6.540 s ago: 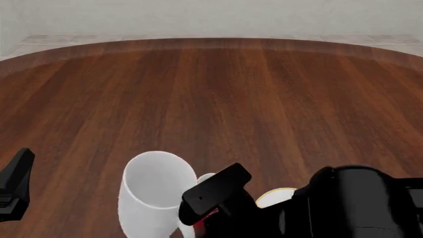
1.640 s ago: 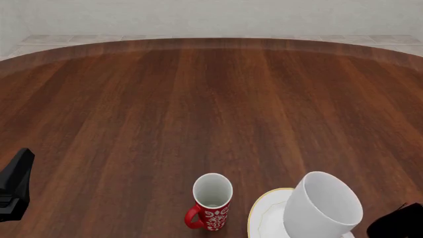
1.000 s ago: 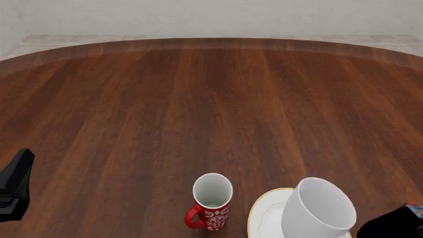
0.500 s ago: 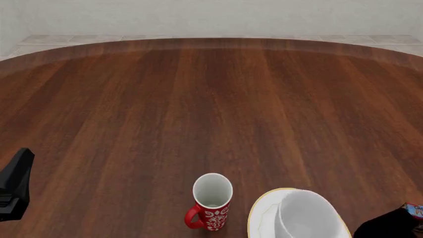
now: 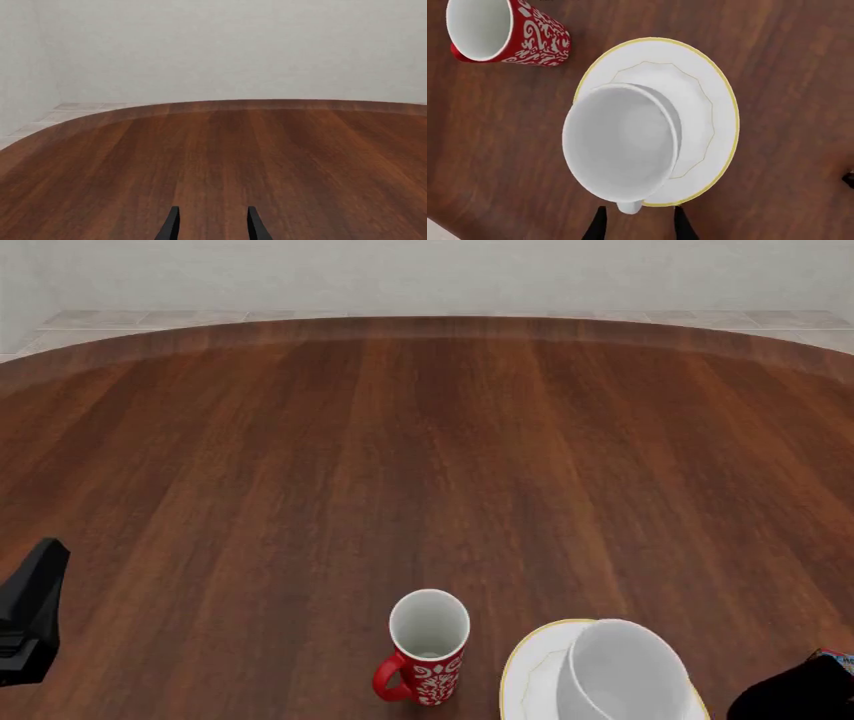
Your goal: Put the white mug on the plate.
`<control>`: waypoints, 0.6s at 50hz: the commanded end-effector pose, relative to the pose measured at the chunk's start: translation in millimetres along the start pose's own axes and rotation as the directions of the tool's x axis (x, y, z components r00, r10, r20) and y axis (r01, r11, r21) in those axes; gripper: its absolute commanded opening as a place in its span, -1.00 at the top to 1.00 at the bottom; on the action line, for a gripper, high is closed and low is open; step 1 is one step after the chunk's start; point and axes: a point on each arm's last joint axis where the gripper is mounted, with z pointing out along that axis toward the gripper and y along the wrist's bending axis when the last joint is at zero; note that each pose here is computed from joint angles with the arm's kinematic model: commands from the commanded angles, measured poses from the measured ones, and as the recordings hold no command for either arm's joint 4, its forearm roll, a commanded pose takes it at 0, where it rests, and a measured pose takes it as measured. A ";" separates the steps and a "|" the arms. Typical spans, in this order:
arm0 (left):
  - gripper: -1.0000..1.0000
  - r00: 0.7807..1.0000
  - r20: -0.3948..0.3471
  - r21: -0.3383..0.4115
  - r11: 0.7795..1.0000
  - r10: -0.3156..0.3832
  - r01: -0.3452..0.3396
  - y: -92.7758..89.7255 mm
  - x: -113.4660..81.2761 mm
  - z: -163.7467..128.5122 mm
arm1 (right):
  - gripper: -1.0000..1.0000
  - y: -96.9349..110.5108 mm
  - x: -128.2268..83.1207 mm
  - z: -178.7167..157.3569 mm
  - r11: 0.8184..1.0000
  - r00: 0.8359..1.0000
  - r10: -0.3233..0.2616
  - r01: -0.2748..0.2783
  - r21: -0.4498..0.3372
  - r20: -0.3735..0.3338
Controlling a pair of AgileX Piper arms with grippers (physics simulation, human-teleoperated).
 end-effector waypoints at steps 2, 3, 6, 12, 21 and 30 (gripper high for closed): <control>-1.00 1.000 0.000 -0.003 1.000 0.000 0.000 0.2 2.3 -0.1 | -1.00 -0.8 -0.2 -16.5 1.000 0.999 -0.029 0.030 -0.005 0.022; -1.00 1.000 0.000 -0.004 1.000 0.000 0.000 0.2 2.3 0.0 | -1.00 -1.0 -0.2 -19.0 0.999 0.999 -0.033 0.033 -0.006 0.026; -1.00 1.000 0.000 -0.004 1.000 0.000 0.000 0.2 2.3 0.0 | -1.00 -1.5 0.7 -23.5 0.999 0.999 -0.041 0.041 -0.009 0.033; -1.00 1.000 0.000 -0.004 1.000 0.000 0.000 0.2 2.3 0.0 | -1.00 -1.8 1.1 -34.4 0.999 0.997 -0.048 0.049 -0.018 0.054; -1.00 1.000 0.000 -0.004 1.000 0.000 0.000 0.2 2.3 -0.1 | -1.00 -7.1 8.6 -54.1 0.998 0.995 -0.054 0.056 -0.019 0.087; -1.00 1.000 0.000 -0.003 1.000 0.000 0.000 0.2 2.3 0.0 | -1.00 -7.1 7.6 -62.9 0.997 0.990 -0.066 0.070 -0.022 0.127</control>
